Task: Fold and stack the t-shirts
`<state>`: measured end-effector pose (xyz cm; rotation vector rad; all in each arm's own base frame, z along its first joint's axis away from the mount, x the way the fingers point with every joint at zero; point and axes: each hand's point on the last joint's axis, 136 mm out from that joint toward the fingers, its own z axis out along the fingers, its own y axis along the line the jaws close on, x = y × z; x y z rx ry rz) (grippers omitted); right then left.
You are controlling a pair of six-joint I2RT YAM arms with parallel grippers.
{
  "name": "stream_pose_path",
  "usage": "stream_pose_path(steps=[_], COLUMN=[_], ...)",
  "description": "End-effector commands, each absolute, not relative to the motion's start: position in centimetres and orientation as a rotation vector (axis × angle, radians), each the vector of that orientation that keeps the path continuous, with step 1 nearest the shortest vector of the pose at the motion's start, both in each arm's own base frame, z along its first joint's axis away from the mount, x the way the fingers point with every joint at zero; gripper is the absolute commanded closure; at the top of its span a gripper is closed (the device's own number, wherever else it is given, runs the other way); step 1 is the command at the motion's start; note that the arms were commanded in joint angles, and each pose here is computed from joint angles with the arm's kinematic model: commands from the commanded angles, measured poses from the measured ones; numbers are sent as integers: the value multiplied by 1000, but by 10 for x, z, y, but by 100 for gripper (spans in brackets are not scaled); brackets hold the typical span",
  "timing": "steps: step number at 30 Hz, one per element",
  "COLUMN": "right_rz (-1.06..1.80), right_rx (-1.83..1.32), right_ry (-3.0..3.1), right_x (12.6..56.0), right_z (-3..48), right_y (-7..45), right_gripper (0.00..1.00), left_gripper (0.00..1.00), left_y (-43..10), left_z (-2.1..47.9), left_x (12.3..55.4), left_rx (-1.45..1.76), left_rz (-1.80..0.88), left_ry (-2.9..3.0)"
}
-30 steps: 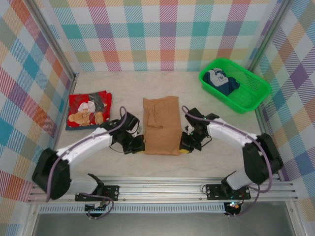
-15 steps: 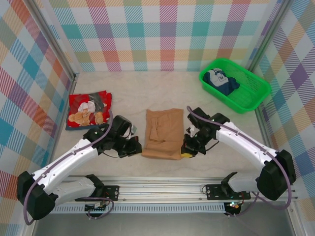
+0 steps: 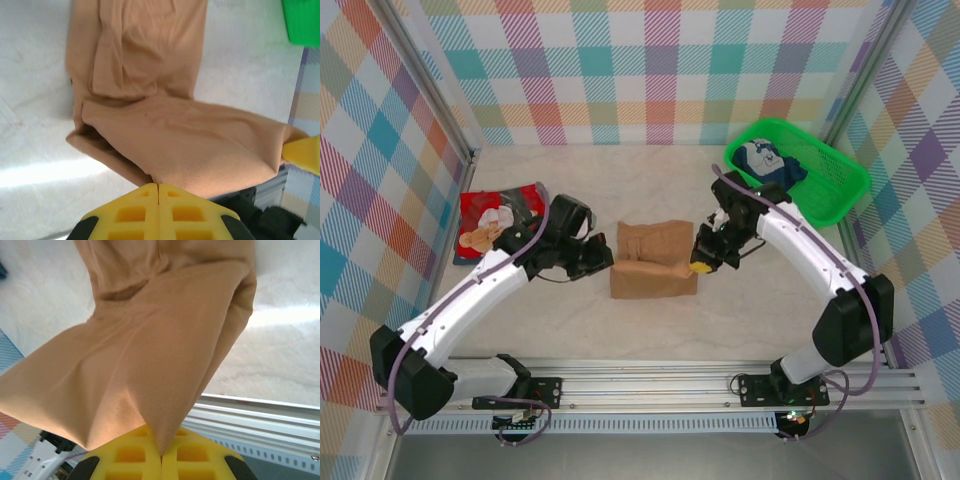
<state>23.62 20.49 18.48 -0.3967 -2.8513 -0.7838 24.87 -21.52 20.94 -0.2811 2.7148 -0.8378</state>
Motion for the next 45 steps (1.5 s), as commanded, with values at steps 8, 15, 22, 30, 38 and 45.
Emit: stream_pose_path(steps=[8,15,22,30,38,45], right_rz=[-943,-964,-1020,-909,-917,-866], right_rx=[-483,-562,-593,-478,-476,-431], right_ry=[-2864,-2871,-3029,-3176,-3042,-2982], right_x=[350,451,524,489,438,439], right_z=[178,134,120,152,90,53], right_y=[212,212,200,178,185,201], right_gripper=[99,93,50,40,43,45], left_gripper=[100,100,64,45,47,46], left_y=[-221,-217,-223,-196,-204,-218], left_z=[198,149,136,163,98,51], left_x=[370,468,537,491,444,451], left_rx=[-360,-464,-528,-544,-546,-482], left_rz=[-850,-846,-898,-816,-922,-926], left_ry=[2604,2594,2491,2471,2635,2755])
